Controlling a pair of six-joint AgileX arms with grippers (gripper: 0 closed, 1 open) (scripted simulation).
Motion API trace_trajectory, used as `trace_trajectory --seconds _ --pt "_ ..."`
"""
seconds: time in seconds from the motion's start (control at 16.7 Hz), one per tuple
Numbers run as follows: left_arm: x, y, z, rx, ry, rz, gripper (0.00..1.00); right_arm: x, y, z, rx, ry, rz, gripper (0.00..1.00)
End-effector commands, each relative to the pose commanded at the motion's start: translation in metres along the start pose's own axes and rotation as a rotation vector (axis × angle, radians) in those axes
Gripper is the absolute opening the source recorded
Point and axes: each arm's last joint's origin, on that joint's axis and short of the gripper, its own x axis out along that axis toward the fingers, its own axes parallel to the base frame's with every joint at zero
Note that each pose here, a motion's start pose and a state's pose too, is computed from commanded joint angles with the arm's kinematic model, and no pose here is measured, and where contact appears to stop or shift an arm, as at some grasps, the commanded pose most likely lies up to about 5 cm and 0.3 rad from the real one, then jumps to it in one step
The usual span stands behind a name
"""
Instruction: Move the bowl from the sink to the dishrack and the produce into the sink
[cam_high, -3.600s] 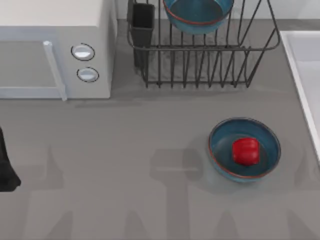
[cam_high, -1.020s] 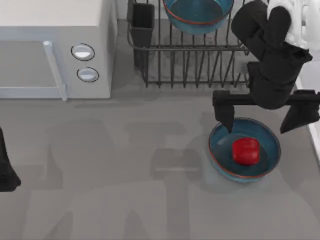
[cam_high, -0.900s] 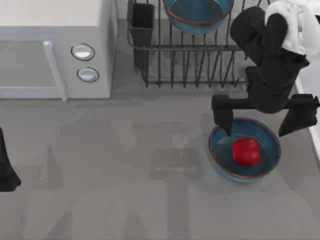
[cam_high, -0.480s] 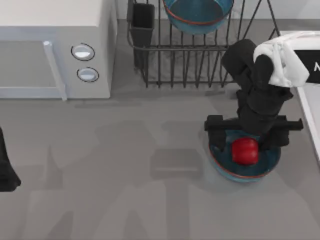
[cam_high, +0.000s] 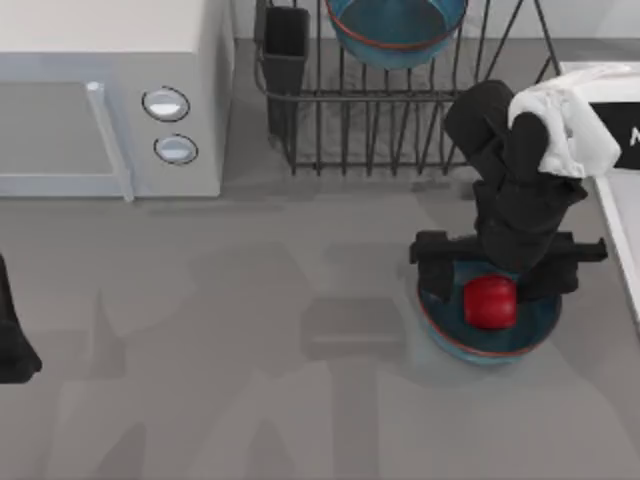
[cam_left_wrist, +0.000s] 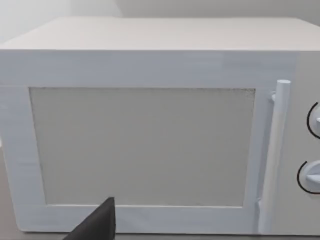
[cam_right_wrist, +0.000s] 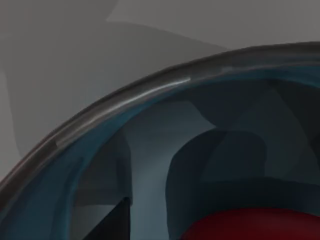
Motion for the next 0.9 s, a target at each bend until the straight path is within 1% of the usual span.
trace_trajectory --seconds 0.6,0.66,0.9 --pt "0.0 0.0 0.0 0.0 0.0 0.0 1.0 0.0 0.0 0.0 0.0 0.0 0.0 0.02" --pt "0.0 0.0 0.0 0.0 0.0 0.0 1.0 0.0 0.0 0.0 0.0 0.0 0.0 0.0" --pt "0.0 0.0 0.0 0.0 0.0 0.0 1.0 0.0 0.0 0.0 0.0 0.0 0.0 0.0"
